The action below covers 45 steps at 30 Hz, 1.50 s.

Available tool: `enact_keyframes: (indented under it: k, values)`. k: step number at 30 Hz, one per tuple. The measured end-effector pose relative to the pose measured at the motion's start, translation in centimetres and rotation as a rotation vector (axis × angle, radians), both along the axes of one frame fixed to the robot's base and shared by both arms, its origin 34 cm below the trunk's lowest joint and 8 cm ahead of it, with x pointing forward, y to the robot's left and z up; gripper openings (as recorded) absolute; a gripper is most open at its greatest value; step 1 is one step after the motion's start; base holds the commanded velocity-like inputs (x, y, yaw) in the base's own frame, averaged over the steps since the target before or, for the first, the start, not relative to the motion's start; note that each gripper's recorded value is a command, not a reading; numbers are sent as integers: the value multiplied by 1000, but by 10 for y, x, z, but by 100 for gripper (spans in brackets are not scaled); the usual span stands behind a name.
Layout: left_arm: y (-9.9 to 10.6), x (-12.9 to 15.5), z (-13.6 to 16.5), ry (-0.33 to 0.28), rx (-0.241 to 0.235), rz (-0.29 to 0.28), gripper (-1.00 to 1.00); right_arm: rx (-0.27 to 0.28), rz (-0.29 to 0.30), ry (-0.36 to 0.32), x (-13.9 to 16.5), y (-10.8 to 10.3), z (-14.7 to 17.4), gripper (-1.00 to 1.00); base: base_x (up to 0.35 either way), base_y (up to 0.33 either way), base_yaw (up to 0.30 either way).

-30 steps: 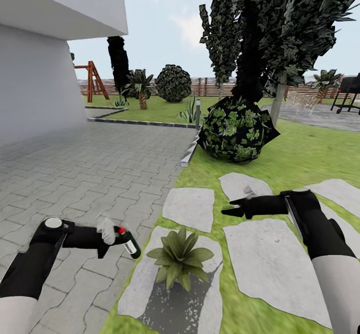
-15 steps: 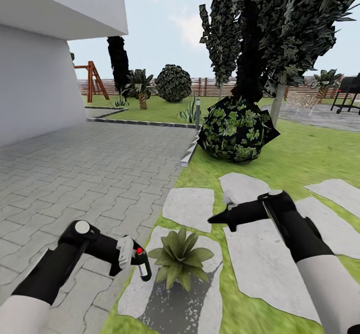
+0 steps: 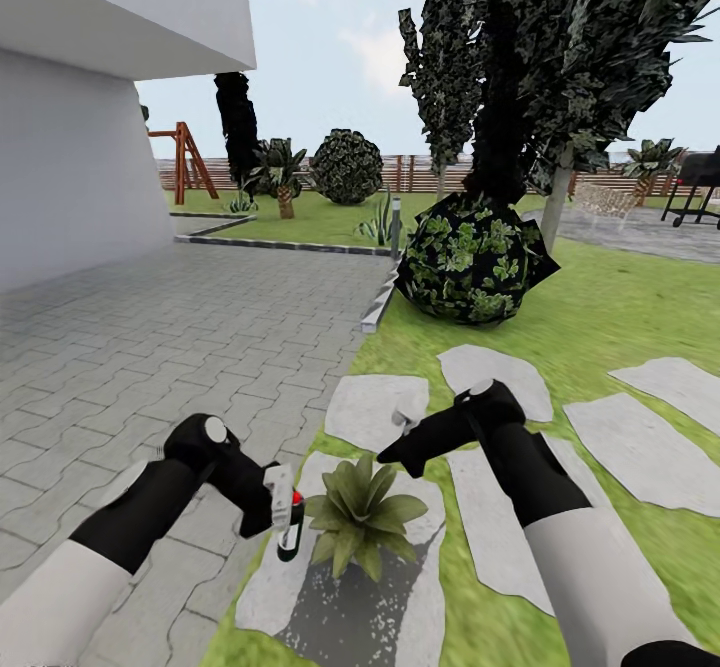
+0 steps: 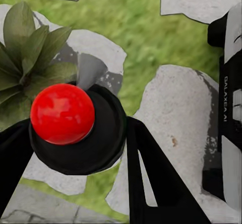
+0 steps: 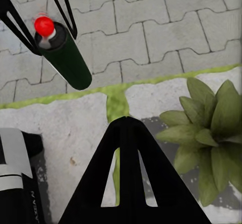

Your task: Pick up the pesticide atomizer in the garden and spray insectifuge to fully cover both potted plants in the garden.

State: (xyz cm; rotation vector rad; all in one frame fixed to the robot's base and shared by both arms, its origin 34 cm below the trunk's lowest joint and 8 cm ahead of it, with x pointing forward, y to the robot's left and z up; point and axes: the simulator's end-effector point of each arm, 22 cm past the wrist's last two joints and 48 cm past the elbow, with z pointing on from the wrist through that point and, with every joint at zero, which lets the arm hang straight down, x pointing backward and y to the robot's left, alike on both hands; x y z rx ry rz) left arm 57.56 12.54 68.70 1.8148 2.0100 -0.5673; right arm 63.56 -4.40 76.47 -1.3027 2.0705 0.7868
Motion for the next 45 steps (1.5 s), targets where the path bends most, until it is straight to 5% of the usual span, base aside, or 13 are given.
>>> enact_keyframes:
  k: [5, 12, 25, 38, 45]
  values:
    - [8, 2, -8, -11, 62, 4, -100, -25, 17, -4, -3, 5, -4, -100, 0, 0, 0]
    - [5, 5, -7, -14, 67, 13, -100, -15, 36, -5, -8, 22, -1, -100, 0, 0, 0]
    - [-74, -16, 4, -18, -4, -111, -100, -19, 35, -7, -7, 21, -2, -100, 0, 0, 0]
    - [-76, 2, 24, -53, -3, -94, -100, -22, 41, -5, -9, 22, -3, -100, 0, 0, 0]
    - [-76, 5, 27, -55, -3, -88, -100, -76, 109, -10, -23, 35, -14, -100, 0, 0, 0]
